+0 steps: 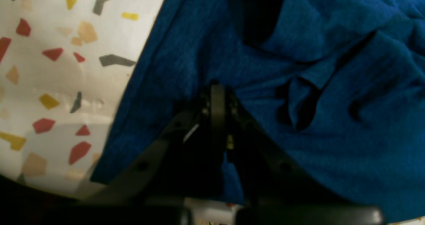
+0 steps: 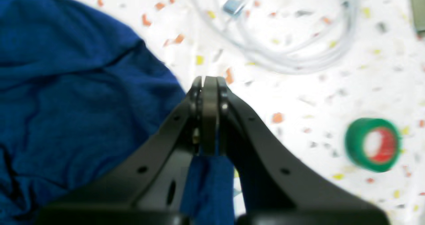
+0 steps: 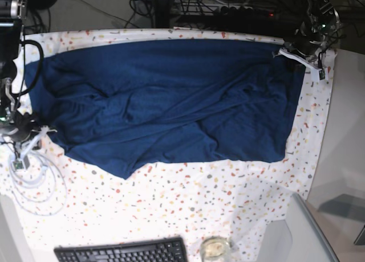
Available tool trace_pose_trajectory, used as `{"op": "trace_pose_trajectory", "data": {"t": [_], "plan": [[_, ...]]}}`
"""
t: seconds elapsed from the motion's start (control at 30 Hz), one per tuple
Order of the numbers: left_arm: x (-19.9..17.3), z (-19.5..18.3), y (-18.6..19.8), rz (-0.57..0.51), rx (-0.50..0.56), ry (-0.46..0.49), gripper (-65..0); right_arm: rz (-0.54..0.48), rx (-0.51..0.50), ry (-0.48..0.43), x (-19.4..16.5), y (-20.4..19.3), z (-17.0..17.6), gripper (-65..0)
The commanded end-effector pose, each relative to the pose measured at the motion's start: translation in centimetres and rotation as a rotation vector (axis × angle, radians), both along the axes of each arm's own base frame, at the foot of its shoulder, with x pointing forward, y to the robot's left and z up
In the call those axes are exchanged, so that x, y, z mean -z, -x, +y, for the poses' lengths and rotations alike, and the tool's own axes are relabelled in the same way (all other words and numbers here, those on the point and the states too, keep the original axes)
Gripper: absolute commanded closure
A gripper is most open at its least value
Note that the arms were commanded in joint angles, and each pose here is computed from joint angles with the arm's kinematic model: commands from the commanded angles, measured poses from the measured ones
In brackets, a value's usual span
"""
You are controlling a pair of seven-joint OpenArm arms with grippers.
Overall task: Layout the t-shirt on the table in an organized manner, then fold the t-shirt properly
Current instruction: 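Grasp the shirt corners with both grippers and pull the edge taut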
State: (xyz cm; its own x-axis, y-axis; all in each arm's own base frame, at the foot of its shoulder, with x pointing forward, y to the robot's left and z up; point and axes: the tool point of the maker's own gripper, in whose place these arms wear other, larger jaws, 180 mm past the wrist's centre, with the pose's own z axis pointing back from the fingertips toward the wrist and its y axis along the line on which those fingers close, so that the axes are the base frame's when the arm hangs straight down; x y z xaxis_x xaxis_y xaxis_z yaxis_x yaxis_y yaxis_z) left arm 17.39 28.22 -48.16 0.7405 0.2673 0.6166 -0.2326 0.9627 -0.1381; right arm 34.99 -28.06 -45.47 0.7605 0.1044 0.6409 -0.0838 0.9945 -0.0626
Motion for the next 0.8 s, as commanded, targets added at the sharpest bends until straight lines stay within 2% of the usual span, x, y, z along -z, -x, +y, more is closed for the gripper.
{"op": "trace_pose_trajectory", "data": {"t": [0.0,0.13,0.23,0.33,0.5,0.6,0.77], "plan": [[-0.7,0.7,-0.4,-0.022,-0.004,-0.021,0.0,-0.035,-0.01,-0.008,-1.0,-1.3,-0.2,0.0],[-0.6,0.7,-0.3,-0.021,-0.004,-0.021,0.0,0.026,-0.043,-0.049,0.9,-1.1,1.5,0.0],[-0.6,0.7,-0.3,-0.019,-0.004,-0.021,0.0,0.055,-0.118,-0.03,1.6,-0.8,3.2,0.0],[-0.6,0.7,-0.2,-0.018,-0.004,-0.021,0.0,0.079,-0.141,-0.03,2.4,-0.5,4.1,0.0],[-0.5,0.7,-0.1,-0.015,-0.005,-0.02,0.0,0.102,-0.065,-0.021,3.3,-0.8,2.5,0.0],[-0.6,0.9,-0.1,-0.013,-0.002,-0.025,0.0,0.053,-0.019,-0.006,3.2,-1.3,1.3,0.0],[-0.5,0.9,0.0,-0.012,-0.003,-0.024,0.0,0.049,0.059,0.031,3.2,-1.3,-1.1,0.0]]}}
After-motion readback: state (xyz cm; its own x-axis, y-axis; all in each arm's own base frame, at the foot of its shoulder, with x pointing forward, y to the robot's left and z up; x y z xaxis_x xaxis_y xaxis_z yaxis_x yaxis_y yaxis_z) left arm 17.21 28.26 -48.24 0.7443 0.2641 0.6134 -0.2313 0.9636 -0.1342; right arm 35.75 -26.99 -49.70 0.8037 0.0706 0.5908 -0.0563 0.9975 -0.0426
